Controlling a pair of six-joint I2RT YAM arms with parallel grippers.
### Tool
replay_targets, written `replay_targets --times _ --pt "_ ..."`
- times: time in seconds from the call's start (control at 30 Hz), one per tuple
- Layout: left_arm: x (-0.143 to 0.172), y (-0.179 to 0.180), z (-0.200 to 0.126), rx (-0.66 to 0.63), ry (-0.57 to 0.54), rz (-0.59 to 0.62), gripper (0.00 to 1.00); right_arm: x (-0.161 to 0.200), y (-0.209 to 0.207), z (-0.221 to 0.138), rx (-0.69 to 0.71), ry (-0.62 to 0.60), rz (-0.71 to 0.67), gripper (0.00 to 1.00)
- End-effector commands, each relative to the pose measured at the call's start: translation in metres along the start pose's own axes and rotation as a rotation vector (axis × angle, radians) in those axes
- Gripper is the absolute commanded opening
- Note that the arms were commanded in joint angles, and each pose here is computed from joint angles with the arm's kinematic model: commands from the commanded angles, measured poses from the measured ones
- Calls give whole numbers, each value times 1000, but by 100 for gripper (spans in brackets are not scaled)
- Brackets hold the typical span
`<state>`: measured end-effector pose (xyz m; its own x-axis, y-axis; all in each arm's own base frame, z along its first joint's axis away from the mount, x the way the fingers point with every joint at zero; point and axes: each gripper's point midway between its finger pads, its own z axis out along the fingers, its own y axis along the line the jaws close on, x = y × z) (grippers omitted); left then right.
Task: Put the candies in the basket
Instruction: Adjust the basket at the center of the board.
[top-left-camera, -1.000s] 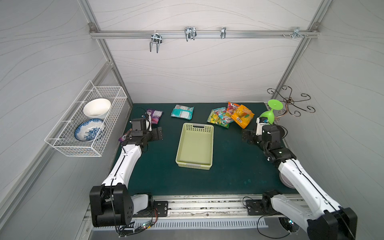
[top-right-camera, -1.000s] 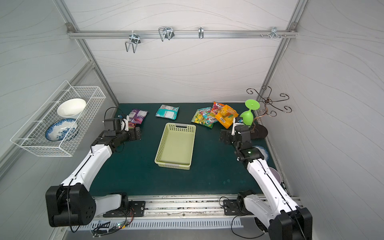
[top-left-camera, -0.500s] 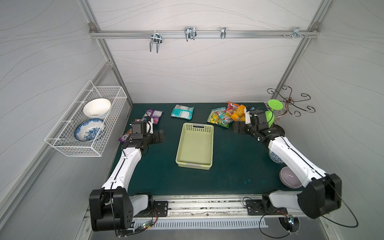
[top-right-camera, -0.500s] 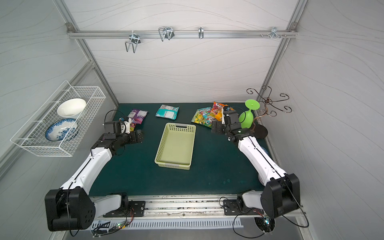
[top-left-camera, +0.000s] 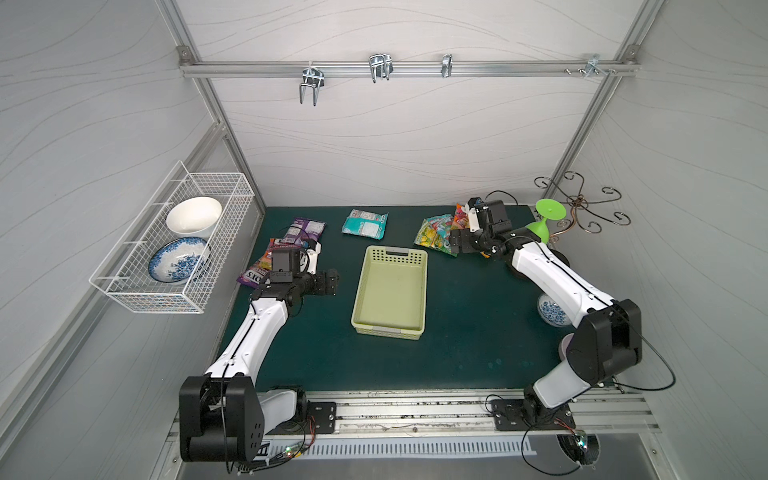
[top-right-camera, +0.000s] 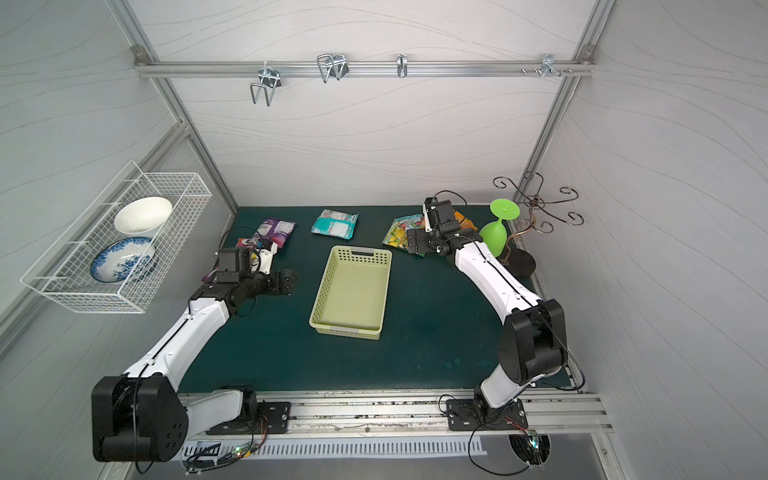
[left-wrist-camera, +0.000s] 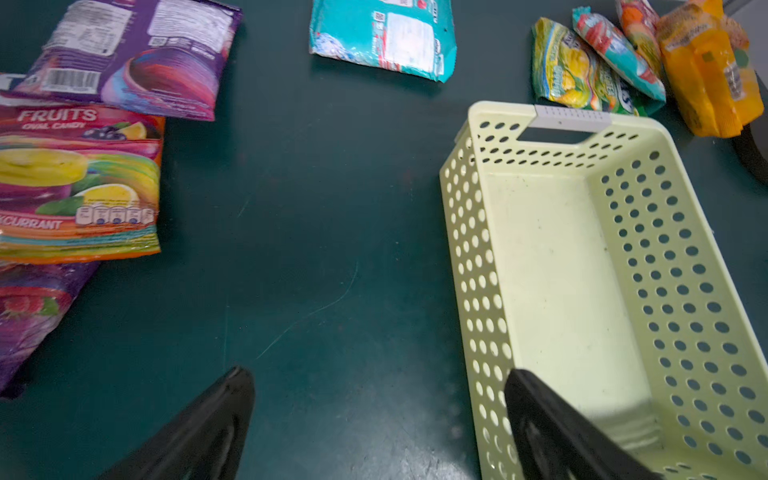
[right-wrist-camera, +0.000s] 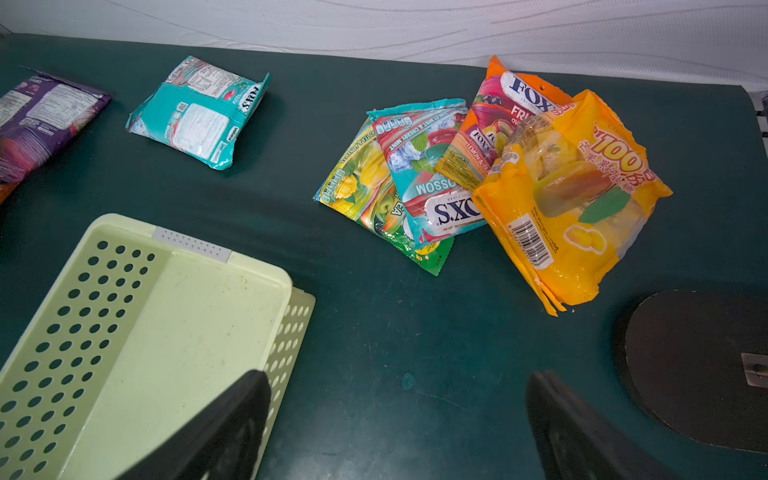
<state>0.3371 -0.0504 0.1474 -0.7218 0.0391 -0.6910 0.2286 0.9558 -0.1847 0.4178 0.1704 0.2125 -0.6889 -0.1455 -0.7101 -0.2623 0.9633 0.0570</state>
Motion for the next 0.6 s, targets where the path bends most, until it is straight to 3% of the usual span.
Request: replay_targets --times 0.0,0.13,0.23,0.4,0.57 --pt "12 -12 9 50 40 136 99 11 -1 -12 2 15 -30 99" --pt "34 -23 17 70 106 262 99 14 -2 -18 -4 -9 -47 99" --pt "51 -25 22 84 154 295 99 12 -3 -22 0 -18 -56 99" --pt "59 -9 26 -13 190 353 99 12 -2 -25 -6 -33 -61 99" --pt "73 -25 29 49 238 392 99 12 -4 -27 1 -34 -64 99"
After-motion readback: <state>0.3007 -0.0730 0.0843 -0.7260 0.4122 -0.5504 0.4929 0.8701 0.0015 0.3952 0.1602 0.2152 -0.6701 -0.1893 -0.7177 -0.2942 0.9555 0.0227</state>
